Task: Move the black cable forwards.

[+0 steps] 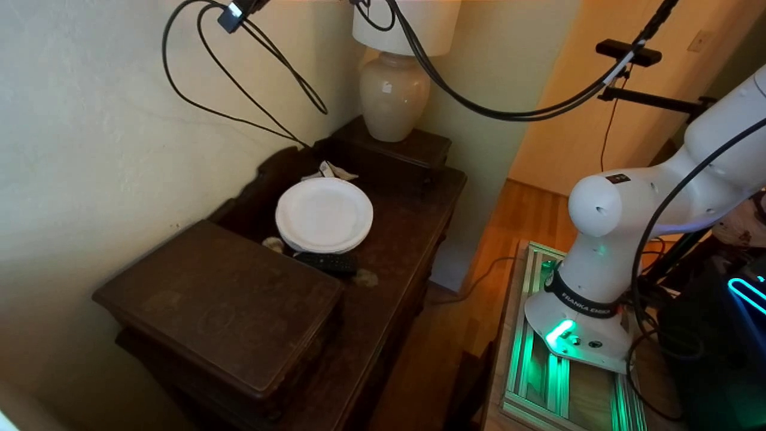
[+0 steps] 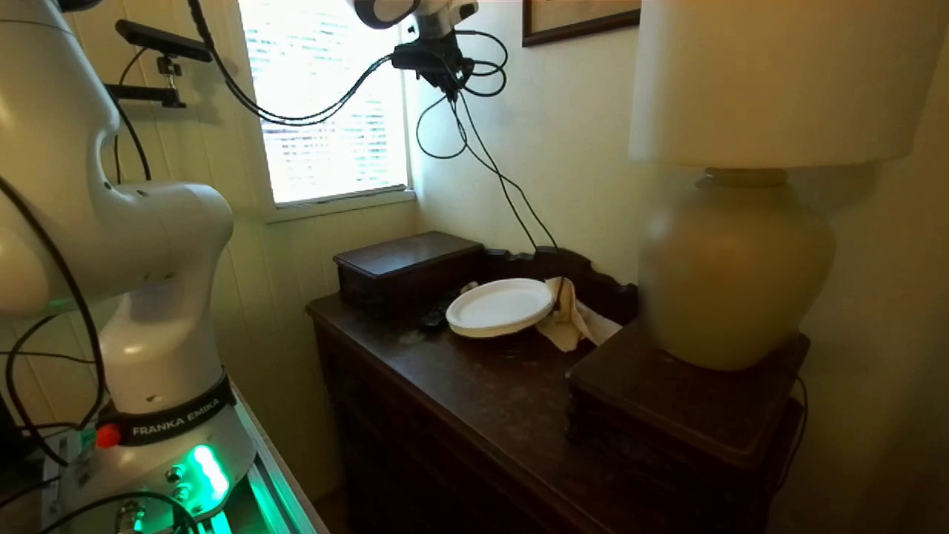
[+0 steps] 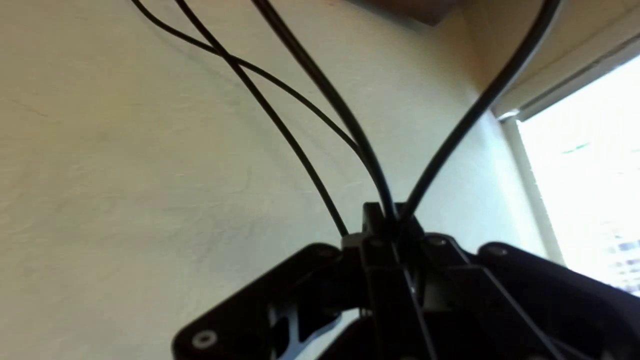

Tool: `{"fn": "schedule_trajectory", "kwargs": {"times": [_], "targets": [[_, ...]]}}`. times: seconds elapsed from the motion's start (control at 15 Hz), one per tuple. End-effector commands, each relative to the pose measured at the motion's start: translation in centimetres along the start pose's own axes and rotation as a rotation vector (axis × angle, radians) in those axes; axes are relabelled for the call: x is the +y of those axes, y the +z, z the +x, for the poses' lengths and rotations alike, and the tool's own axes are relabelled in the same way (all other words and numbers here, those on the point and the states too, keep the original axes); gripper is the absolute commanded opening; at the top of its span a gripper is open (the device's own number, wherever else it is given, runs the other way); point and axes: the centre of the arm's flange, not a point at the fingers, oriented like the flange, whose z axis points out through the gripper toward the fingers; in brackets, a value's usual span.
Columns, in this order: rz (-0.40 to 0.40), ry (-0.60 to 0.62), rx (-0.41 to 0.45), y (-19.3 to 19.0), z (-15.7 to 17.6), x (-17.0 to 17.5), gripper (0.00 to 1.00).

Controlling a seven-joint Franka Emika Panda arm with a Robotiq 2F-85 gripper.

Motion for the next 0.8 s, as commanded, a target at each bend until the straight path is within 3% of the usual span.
{"fn": "schedule_trajectory", "kwargs": {"times": [0.0, 0.53, 0.73], "targets": [[0.188, -0.03, 0.028, 0.1, 1.7, -2.2, 0.02], [0.5, -0.008, -0.048, 0.3, 1.3, -3.9, 0.02], [0.552, 0.009, -0.086, -0.8, 0.5, -3.9, 0.02]]}}
